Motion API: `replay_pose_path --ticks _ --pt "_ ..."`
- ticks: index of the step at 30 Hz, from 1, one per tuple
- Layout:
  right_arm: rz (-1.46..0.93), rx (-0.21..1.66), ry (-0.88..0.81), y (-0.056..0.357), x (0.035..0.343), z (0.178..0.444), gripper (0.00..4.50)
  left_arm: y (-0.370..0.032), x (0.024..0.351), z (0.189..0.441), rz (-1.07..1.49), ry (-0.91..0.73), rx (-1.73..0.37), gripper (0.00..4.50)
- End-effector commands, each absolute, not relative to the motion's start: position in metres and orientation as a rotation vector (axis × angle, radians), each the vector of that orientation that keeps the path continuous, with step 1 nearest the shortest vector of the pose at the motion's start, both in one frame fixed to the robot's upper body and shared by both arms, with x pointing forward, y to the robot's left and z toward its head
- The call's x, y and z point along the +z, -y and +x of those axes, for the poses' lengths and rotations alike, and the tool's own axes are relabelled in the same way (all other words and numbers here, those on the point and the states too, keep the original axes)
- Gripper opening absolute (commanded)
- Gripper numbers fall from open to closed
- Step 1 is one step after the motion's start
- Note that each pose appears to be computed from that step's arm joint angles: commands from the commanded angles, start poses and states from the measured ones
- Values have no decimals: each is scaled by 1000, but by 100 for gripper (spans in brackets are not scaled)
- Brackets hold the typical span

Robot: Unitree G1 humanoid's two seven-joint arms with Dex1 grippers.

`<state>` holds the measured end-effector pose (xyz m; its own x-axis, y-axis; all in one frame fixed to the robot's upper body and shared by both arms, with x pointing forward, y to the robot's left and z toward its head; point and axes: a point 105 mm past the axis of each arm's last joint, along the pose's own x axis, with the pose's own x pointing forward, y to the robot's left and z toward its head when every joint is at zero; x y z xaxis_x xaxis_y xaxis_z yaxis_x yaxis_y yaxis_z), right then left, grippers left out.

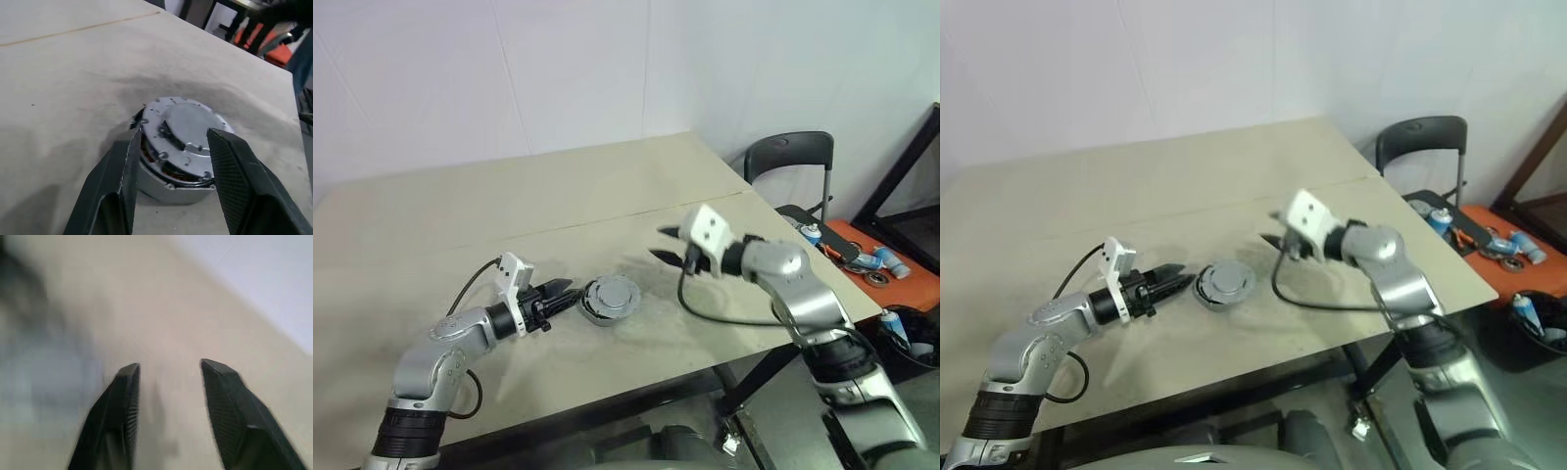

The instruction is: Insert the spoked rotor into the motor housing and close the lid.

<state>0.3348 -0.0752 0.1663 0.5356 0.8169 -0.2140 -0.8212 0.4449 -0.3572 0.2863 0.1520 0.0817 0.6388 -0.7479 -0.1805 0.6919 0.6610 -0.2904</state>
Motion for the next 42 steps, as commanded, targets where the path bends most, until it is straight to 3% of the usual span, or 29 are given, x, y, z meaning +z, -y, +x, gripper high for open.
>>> replay_pose_path --ticks 1,2,8,21,34,42 --pt "-434 1127 -137 64 147 315 342 -156 94 291 -169 -244 -820 228" --pt "-430 1160 -171 62 142 309 374 -156 95 292 -168 -244 -820 228" --pt "-394 1182 -256 59 125 312 374 -159 98 295 -169 -241 -818 228" --pt "-350 1181 -204 35 112 316 374 -159 101 287 -166 -249 -830 228" --pt "-316 1240 -289 31 90 302 374 -160 103 288 -163 -258 -822 228" --pt "-192 1196 -403 33 71 312 374 -161 105 291 -154 -255 -812 228"
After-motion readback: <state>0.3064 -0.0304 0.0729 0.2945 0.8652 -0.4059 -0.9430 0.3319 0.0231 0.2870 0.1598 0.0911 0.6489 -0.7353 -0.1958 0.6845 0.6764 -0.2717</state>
